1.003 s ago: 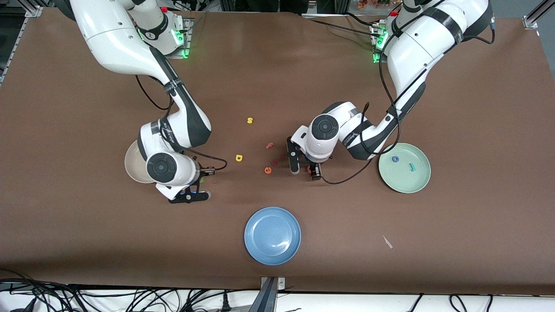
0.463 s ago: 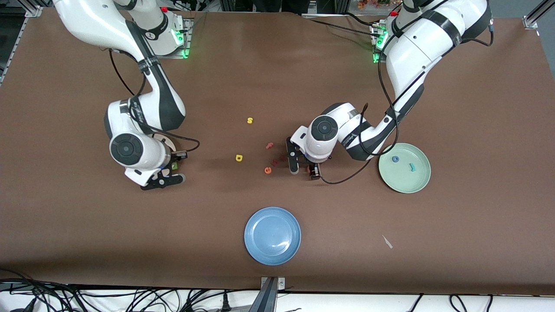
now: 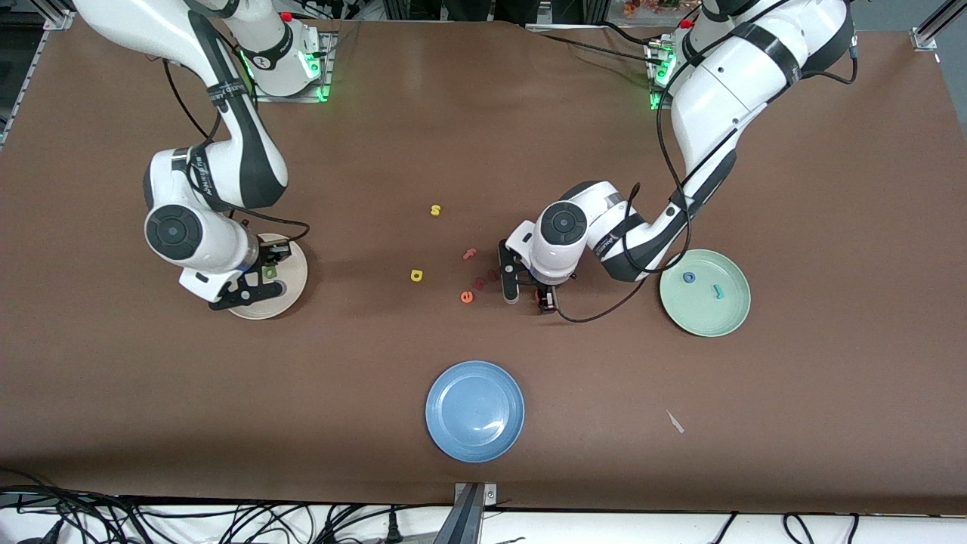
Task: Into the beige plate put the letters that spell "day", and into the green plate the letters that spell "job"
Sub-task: 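Carry the green p to the beige plate while the left gripper reaches letters, then release the green p on the beige plate while the left gripper grasps the pink p, then carry the pink p to the green plate while the right gripper reaches the yellow o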
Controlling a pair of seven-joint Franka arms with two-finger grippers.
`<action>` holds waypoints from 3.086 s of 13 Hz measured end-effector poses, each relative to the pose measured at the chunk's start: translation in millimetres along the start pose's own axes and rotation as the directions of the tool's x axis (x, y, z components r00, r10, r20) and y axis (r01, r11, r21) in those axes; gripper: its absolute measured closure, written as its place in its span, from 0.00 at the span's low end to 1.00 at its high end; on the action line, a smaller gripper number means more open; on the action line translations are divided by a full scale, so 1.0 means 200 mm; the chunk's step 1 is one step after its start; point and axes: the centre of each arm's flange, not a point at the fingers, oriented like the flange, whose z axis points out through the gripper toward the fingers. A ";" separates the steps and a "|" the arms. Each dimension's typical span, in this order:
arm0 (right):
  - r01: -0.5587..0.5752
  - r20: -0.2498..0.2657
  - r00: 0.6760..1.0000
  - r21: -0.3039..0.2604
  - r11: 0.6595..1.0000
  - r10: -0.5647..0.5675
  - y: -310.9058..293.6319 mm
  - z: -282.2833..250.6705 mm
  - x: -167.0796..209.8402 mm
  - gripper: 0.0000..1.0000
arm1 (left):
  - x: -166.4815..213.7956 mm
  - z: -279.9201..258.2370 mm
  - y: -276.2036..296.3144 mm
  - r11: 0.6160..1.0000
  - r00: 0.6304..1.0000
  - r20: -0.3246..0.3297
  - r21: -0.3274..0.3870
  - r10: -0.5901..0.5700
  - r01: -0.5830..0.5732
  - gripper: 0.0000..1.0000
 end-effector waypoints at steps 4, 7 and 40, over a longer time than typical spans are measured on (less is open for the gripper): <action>0.039 -0.046 0.998 -0.002 0.999 -0.039 0.09 0.15 -0.15 0.91 | 0.00 0.01 0.00 1.000 1.000 -0.001 -0.002 0.000 0.000 0.40; 0.052 -0.069 0.996 -0.011 0.999 -0.052 0.16 0.22 -0.18 0.91 | 0.00 0.00 -0.01 1.000 1.000 -0.005 0.003 -0.001 0.001 0.74; -0.404 -0.110 0.898 0.170 0.899 0.425 -1.00 0.16 0.11 0.00 | -0.40 -1.11 -0.15 0.773 0.761 0.141 0.058 -0.633 0.632 0.75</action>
